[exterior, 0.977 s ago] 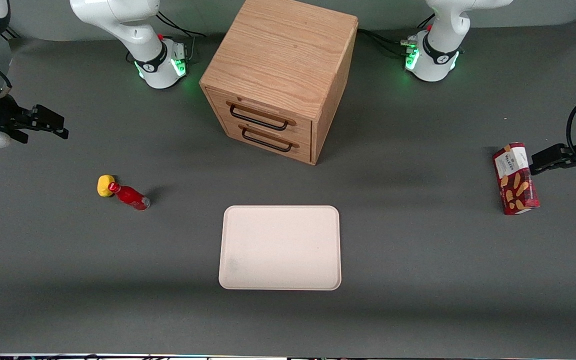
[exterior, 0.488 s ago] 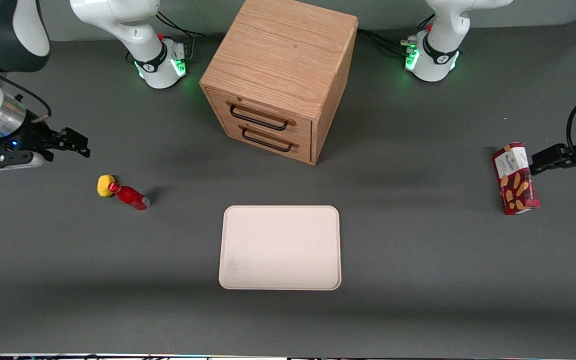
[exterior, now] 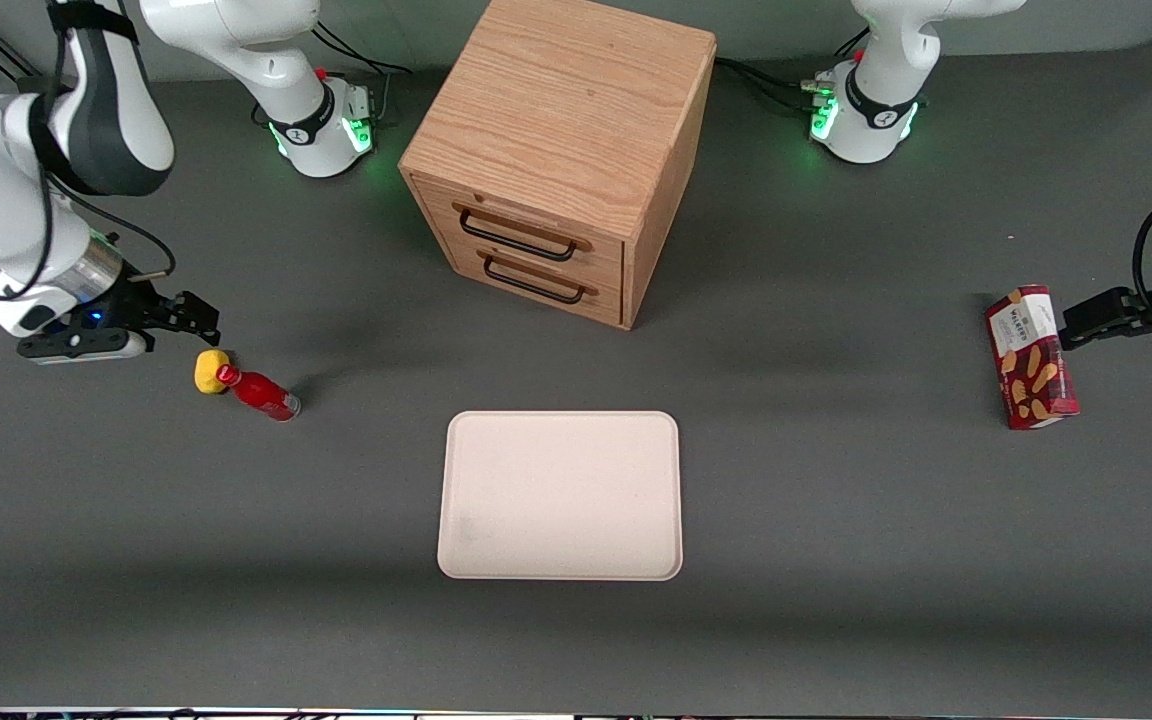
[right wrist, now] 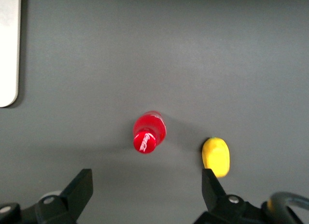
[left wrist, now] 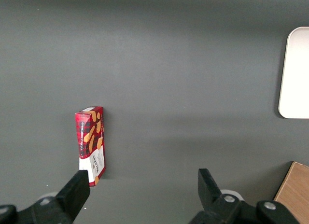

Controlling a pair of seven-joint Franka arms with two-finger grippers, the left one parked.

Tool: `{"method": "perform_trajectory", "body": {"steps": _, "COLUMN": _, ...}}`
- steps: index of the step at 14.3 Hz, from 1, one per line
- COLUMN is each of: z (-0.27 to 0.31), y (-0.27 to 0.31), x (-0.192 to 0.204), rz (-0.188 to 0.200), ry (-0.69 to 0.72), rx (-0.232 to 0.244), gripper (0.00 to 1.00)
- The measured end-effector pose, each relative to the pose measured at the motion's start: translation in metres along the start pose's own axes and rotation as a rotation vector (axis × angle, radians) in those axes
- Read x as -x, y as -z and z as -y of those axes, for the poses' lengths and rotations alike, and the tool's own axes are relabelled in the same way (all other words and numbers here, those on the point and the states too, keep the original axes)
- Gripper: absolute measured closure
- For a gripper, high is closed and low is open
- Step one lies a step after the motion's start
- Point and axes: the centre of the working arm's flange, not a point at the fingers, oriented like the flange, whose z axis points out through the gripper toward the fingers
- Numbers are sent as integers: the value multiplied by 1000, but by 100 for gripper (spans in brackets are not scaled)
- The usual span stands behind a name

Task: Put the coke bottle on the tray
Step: 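Lower the right gripper around the bottle's cap end and close it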

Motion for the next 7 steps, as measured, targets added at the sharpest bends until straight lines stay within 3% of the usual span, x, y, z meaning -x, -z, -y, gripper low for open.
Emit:
{"method": "perform_trajectory", "body": {"steps": 2, "z": 1, "y": -31, "x": 7, "rz": -32, "ry": 0, "rx": 7, "gripper": 0}}
{"method": "perform_trajectory", "body": {"steps": 7, "z": -3, "y": -79, "x": 4, "rz": -65, "ry": -3, "rx": 24, "gripper": 0}}
